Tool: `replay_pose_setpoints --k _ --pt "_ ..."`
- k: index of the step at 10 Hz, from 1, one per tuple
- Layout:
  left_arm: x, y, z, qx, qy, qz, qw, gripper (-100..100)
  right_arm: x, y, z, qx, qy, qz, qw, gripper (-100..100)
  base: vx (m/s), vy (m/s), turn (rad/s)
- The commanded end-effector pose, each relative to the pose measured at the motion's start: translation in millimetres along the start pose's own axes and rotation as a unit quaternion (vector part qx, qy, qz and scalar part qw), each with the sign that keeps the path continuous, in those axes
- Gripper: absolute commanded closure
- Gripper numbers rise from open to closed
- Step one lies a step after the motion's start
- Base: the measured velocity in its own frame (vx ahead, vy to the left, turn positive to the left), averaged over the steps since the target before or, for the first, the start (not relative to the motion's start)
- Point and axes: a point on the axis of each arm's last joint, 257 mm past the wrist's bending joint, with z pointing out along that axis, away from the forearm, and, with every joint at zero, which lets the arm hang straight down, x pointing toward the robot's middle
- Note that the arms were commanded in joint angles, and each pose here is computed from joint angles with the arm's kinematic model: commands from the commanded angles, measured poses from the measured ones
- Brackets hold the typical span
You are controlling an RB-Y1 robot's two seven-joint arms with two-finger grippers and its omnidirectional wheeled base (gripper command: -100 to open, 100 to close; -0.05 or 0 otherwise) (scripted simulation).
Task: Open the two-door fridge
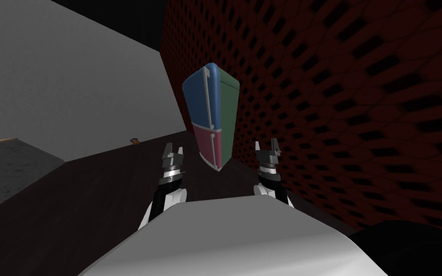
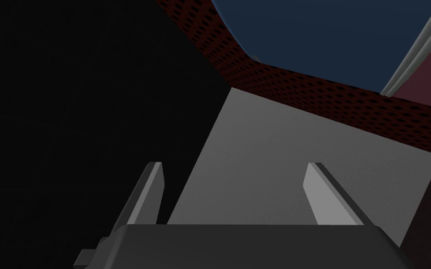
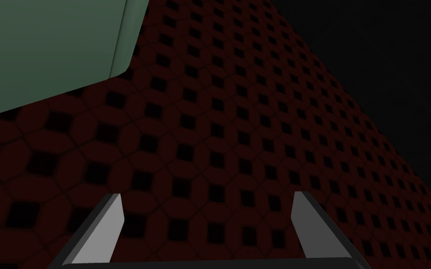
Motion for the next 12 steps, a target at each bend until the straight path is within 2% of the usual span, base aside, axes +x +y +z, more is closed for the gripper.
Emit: replay_pose_setpoints --k 1,9,10,12 --pt "0.0 0.0 0.0 0.0 0.0 0.0 1.0 0 0.0 0.0 0.0 0.0 0.0 0.0 1.0 0 0.0 0.0 0.0" --pt "0.0 -0.2 0.1 0.0 0.0 0.0 1.0 0 0.0 0.2 0.1 0.0 0.0 0.0 1.0 0 0.0 0.0 0.0" --pt "2.4 0.6 0.2 -0.004 0.018 0.008 0.9998 -100 0.0 0.2 0.1 0.0 0.0 0.0 1.0 0 0.023 -0.011 0.016" --pt "4.0 2.4 0.8 -0.013 0.04 0.016 0.999 -100 0.0 -0.1 -0.1 0.0 0.0 0.0 1.0 0 0.056 -0.034 0.03"
